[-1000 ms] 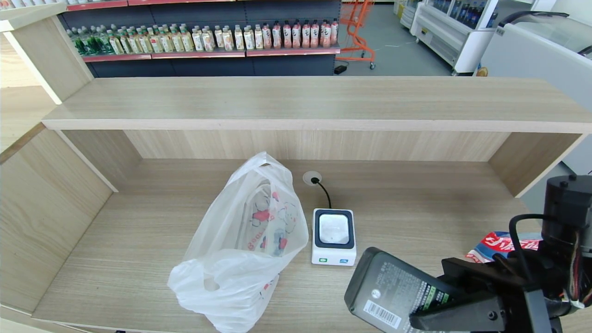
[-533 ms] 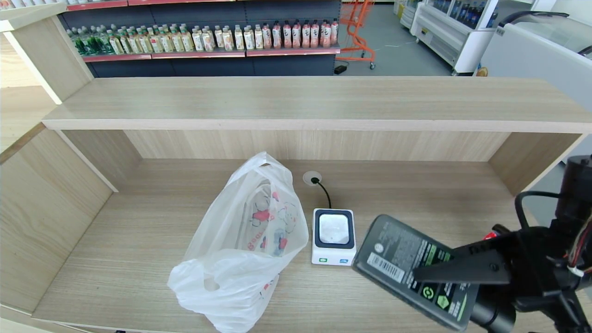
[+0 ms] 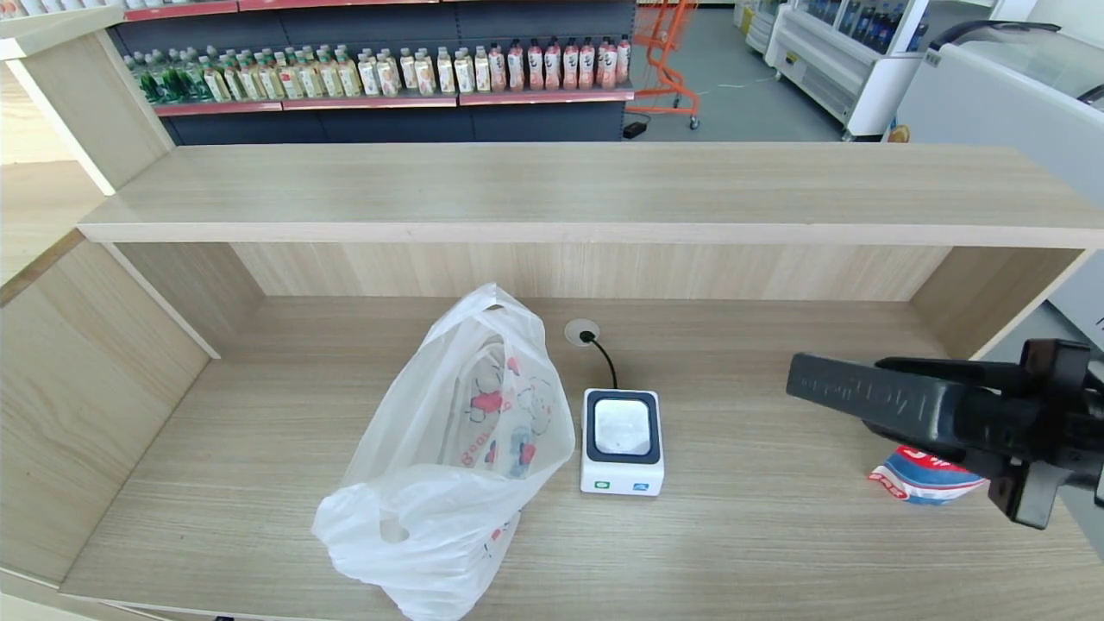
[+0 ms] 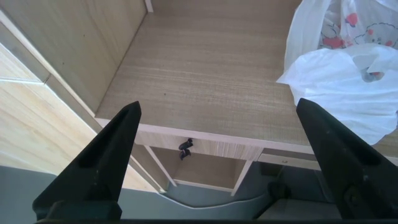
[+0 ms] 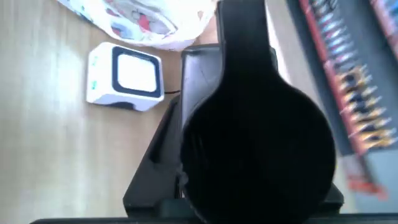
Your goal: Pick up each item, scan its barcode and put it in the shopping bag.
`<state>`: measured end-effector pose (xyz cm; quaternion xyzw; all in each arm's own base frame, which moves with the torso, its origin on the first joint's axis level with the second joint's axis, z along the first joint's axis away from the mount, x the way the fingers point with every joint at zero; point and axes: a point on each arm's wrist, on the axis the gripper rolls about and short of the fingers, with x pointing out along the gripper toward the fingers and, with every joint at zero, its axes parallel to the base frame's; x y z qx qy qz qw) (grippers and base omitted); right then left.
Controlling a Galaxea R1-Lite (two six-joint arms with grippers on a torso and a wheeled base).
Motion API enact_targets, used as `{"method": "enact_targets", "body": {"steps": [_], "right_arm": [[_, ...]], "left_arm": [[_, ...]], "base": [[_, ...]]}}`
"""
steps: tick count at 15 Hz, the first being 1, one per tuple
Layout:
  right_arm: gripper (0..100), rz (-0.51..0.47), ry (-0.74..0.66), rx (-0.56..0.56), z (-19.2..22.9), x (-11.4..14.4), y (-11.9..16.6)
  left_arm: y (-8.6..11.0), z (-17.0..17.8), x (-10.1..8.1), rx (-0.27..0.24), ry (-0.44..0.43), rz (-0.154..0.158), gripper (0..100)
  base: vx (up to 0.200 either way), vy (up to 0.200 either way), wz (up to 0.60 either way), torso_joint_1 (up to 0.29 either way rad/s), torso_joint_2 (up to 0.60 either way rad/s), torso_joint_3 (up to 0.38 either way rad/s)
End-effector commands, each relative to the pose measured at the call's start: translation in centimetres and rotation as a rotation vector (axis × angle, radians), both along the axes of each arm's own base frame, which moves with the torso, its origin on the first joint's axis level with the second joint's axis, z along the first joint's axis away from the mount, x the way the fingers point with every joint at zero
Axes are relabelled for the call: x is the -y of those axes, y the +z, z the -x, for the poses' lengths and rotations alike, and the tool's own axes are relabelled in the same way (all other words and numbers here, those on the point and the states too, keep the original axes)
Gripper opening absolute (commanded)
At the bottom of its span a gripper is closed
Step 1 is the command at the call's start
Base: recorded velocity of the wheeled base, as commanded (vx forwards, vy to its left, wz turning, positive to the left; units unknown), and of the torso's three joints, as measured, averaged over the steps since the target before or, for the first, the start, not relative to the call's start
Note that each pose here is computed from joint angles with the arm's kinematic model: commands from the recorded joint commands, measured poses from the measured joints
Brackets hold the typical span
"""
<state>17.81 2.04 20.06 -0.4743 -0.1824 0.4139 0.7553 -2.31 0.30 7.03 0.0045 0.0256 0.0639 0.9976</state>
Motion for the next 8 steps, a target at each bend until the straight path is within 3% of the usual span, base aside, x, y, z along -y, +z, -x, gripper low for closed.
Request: {"method": "enact_targets", "body": {"steps": [1, 2, 3, 4, 8], "right_arm": [[0, -0.323, -0.326, -0.402, -1.5, -0.6, 2.7], [0, -0.439, -0.365, -0.543, -1.4, -1.9, 2.8], [0, -0.718, -0.429, -0.888, -1.0, -5.5, 3.5], [0, -0.819, -0.482, -1.075, -1.6, -7.5, 3.0], [0, -0.851, -0.631, -1.382, -5.0, -10.6, -1.4]], "left_arm": [[0.0, 0.0, 0.0, 0.000, 0.001, 0.000, 100], [0.0, 0.0, 0.0, 0.000, 0.001, 0.000, 100], [0.0, 0.0, 0.0, 0.000, 0.001, 0.000, 100], [0.0, 0.0, 0.0, 0.000, 0.001, 0.000, 100], [0.0, 0.0, 0.0, 0.000, 0.001, 0.000, 100]], "base": [[0.000, 0.000, 0.00, 0.000, 0.00, 0.000], [0.000, 0.000, 0.00, 0.000, 0.00, 0.000], [0.000, 0.000, 0.00, 0.000, 0.00, 0.000], [0.000, 0.000, 0.00, 0.000, 0.00, 0.000], [0.000, 0.000, 0.00, 0.000, 0.00, 0.000]]}}
